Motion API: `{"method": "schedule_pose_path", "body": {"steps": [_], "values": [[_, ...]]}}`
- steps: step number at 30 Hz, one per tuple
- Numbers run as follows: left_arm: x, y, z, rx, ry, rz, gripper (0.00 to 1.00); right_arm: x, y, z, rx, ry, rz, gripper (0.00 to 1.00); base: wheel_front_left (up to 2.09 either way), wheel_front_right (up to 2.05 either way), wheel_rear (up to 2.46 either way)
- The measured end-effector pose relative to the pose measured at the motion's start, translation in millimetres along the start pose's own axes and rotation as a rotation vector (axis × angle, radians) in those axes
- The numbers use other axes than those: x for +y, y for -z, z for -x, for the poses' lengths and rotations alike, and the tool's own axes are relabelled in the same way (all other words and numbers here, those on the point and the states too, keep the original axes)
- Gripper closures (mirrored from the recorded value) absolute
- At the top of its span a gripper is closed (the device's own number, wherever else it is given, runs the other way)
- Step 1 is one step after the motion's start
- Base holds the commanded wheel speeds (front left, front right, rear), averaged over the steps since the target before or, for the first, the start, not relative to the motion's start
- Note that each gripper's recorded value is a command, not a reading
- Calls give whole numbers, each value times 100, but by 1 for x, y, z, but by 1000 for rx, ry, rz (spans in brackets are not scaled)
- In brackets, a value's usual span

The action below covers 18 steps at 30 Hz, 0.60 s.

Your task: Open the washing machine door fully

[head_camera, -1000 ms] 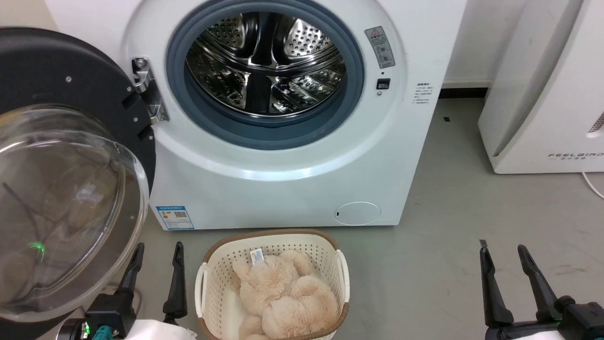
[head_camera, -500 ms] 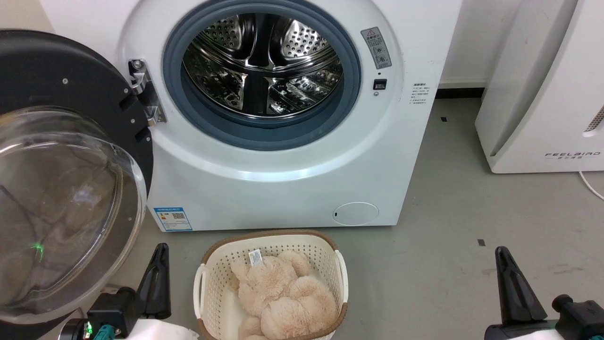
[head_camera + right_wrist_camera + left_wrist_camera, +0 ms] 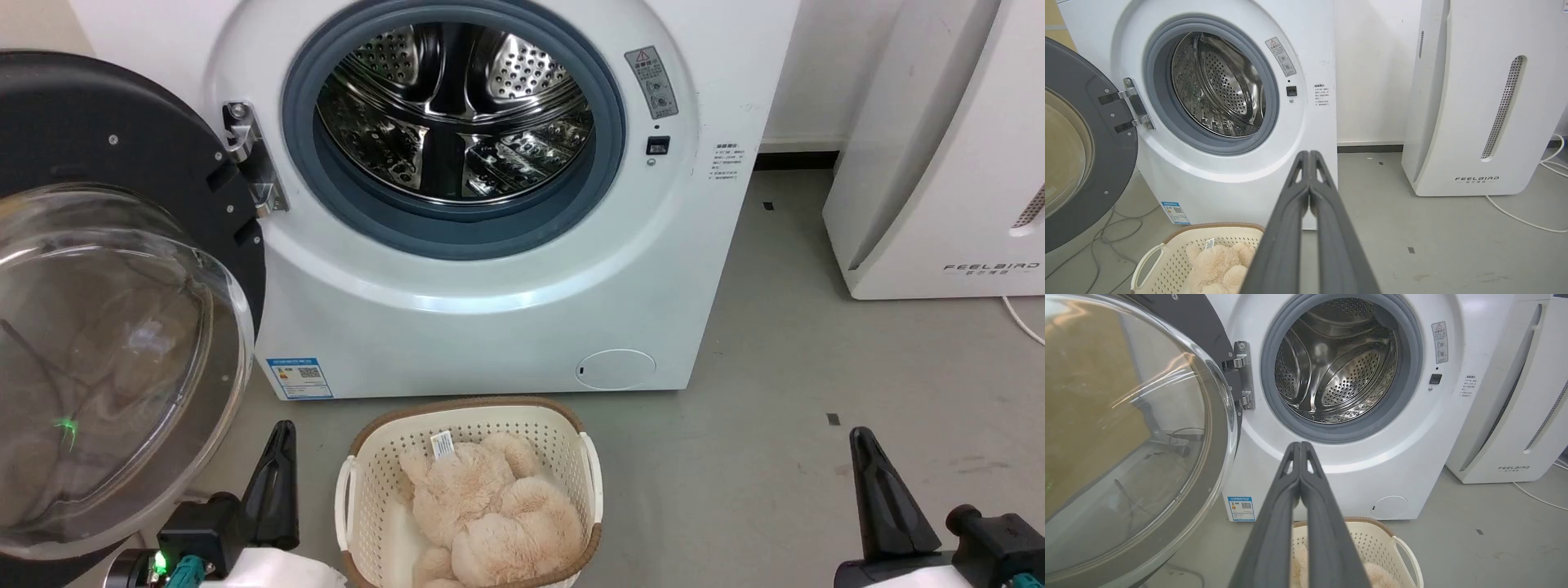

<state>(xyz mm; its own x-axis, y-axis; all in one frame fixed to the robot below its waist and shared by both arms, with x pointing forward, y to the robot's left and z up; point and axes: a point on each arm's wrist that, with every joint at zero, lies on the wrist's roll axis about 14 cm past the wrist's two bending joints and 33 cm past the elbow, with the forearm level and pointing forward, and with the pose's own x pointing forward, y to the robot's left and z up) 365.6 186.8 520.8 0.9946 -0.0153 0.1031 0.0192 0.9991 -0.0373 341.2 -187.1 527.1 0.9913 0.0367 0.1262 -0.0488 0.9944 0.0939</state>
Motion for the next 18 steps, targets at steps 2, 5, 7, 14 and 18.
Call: {"method": "schedule_pose_path", "body": {"steps": [2,5,7,14,18], "values": [[0,0,0,4,-4,-2,100,1,0,-1,5,-3,2,100,0,0,0],[0,1,0,11,-2,-9,100,2,-1,-3,2,-8,8,100,0,0,0],[0,1,0,11,-2,-10,100,2,0,-3,9,-9,8,100,0,0,0],[-2,1,0,21,-1,-12,100,4,1,-5,21,-15,16,100,0,0,0],[-2,1,-1,27,1,-19,100,5,2,-5,30,-18,20,100,0,0,0]]}}
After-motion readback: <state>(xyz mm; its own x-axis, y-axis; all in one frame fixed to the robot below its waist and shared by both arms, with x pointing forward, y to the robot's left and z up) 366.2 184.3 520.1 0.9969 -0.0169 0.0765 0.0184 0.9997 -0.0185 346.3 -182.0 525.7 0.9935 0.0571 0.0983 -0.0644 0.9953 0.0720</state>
